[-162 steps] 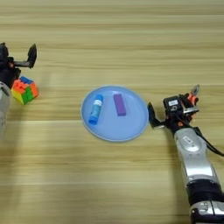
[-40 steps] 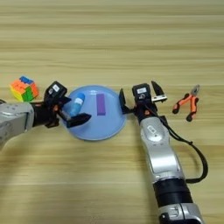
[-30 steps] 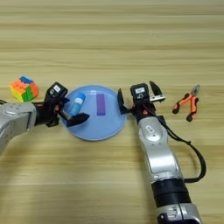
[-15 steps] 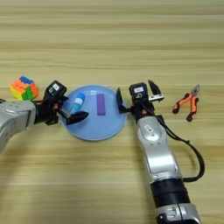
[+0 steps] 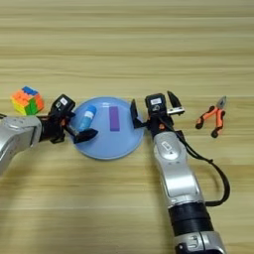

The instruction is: Move the objects on the table

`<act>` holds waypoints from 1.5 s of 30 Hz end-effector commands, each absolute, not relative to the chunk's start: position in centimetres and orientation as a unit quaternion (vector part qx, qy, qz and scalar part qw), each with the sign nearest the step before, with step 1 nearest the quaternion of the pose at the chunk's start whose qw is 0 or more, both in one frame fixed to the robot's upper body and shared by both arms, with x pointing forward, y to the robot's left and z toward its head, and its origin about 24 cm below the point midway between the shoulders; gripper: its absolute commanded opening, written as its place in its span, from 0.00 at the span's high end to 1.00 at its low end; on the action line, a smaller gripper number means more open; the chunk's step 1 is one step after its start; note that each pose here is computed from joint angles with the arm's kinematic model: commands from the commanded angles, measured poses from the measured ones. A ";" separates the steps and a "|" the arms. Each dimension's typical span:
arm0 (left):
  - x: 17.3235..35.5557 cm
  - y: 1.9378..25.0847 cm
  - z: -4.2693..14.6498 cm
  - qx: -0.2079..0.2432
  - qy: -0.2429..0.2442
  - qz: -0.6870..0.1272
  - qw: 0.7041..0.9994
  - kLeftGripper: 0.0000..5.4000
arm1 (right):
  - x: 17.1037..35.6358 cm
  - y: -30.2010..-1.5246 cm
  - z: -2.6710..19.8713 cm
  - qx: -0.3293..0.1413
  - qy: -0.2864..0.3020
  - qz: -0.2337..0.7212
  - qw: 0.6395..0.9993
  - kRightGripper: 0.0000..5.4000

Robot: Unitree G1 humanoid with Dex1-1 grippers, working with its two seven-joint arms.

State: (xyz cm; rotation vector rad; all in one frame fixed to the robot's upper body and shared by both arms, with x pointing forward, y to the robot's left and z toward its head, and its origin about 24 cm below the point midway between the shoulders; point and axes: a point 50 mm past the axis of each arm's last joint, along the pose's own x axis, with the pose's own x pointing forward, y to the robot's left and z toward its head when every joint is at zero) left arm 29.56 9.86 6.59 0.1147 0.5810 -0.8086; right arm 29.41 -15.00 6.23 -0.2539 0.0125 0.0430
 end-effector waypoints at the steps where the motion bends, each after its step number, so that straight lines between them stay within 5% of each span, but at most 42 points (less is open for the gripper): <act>1: 29.9 9.4 6.6 0.068 0.276 -0.391 0.875 0.00 | 29.3 -14.9 6.2 -0.128 0.011 0.019 0.992 0.00; 14: 30.3 7.5 6.4 0.082 0.278 -0.408 0.866 0.00 | 29.1 -14.6 6.2 -0.125 0.013 0.020 0.992 0.00; 45: 32.0 8.0 5.0 0.095 0.297 -0.389 0.867 0.00 | 29.2 -14.1 6.4 -0.113 0.010 0.020 0.993 0.00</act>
